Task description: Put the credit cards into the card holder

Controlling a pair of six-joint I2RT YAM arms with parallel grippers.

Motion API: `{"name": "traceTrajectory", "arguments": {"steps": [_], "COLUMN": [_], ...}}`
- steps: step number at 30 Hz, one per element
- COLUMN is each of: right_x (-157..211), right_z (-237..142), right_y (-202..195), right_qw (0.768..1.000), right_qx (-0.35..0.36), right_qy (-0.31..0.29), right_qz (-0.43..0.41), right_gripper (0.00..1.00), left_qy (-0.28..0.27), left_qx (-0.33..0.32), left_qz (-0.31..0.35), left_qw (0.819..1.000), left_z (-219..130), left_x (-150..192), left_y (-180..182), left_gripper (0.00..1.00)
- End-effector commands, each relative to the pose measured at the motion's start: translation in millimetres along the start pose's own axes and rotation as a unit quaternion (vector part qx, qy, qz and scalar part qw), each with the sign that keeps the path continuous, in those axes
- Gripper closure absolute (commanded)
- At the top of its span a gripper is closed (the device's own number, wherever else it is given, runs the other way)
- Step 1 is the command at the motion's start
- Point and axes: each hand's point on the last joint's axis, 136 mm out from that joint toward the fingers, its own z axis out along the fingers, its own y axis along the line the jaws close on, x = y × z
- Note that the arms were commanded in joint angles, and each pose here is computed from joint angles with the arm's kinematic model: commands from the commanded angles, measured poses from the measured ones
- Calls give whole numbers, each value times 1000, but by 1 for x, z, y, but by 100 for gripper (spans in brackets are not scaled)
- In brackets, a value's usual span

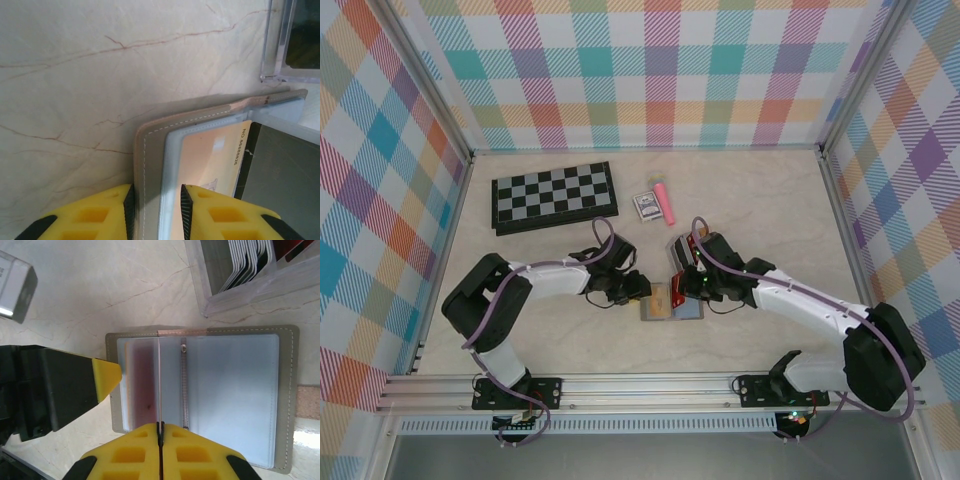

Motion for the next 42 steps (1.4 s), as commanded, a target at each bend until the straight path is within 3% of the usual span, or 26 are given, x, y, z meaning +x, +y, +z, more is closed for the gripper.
{"name": "traceTrajectory", "arguments": {"steps": [1,8,16,18,21,23,28,42], "right_x": [-6,-5,-17,-23,-25,-20,-9,10], "right_z": [-3,0,-34,-45,-48,-40,-9,35], "right_y": [14,10,-44,-44,-24,-5,15,-10], "right_qw": [1000,1000,990,989,993,996,995,998], "right_qx": [-19,-10,128,119,46,-13,-86,-63], "right_qy": [-4,-1,-64,-90,-106,-88,-45,-11], "right_qz": [-12,-5,14,8,-6,-15,9,21], "right_gripper": [92,92,93,92,92,92,93,94], "left_qy": [-26,-62,-72,-67,-55,-46,-23,1], "left_qx": [-2,0,-2,-2,2,4,19,15], "left_qz": [-1,3,10,9,8,8,6,-3], "left_qw": [1000,998,997,998,998,999,1000,1000], "left_z": [-14,-31,-37,-34,-28,-22,-12,3], "left_x": [-2,-9,-11,-10,-8,-7,-4,1], "left_y": [-1,-5,-6,-5,-6,-6,-11,-5], "left_gripper": [67,53,46,47,48,48,49,57]}}
